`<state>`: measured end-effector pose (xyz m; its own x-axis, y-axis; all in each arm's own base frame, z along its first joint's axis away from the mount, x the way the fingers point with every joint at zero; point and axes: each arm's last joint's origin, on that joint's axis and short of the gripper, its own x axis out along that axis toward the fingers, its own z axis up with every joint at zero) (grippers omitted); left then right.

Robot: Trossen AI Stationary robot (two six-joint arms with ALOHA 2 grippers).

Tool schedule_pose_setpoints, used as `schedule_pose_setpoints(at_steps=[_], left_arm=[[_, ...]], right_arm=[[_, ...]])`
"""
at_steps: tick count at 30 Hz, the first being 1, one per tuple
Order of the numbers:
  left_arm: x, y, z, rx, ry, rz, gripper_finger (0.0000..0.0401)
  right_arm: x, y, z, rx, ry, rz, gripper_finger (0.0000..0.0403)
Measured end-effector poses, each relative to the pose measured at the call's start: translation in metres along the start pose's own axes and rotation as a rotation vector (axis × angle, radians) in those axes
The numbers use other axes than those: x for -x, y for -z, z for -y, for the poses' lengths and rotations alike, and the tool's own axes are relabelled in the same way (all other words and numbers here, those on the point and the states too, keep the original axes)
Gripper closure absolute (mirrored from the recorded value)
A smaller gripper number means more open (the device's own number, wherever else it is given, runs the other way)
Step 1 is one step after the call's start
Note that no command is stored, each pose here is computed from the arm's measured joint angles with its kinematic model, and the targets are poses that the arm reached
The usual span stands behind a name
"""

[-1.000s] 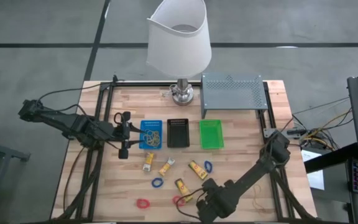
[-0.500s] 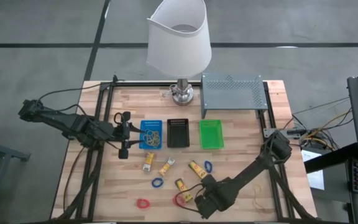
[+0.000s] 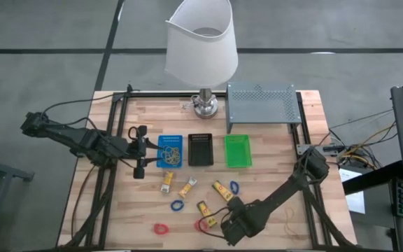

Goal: Pick & Place Office Desk Supplies
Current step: Put the yellow rubber band into the blue bin

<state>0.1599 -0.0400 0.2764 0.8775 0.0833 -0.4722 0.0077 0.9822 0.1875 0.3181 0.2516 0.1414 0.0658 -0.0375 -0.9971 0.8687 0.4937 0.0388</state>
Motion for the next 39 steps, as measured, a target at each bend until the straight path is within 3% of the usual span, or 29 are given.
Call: schedule_pose_setpoints(at_steps=[17,25,39], left_arm=[[0.0,0.0,0.0,0.0,0.0,0.0,0.0233],[0.0,0.0,0.0,0.0,0.0,0.0,0.0233],[0.0,0.0,0.0,0.0,0.0,0.0,0.0233]], right_arm=[[-0.002,-0.001,0.002,-0.109,0.014,0.008,0.0391],[0.001,-0.002,0.001,-0.103,0.012,0.021,0.0394],[0.053,0.003,-0.003,-0.014,-0.044,0.295,0.0395]])
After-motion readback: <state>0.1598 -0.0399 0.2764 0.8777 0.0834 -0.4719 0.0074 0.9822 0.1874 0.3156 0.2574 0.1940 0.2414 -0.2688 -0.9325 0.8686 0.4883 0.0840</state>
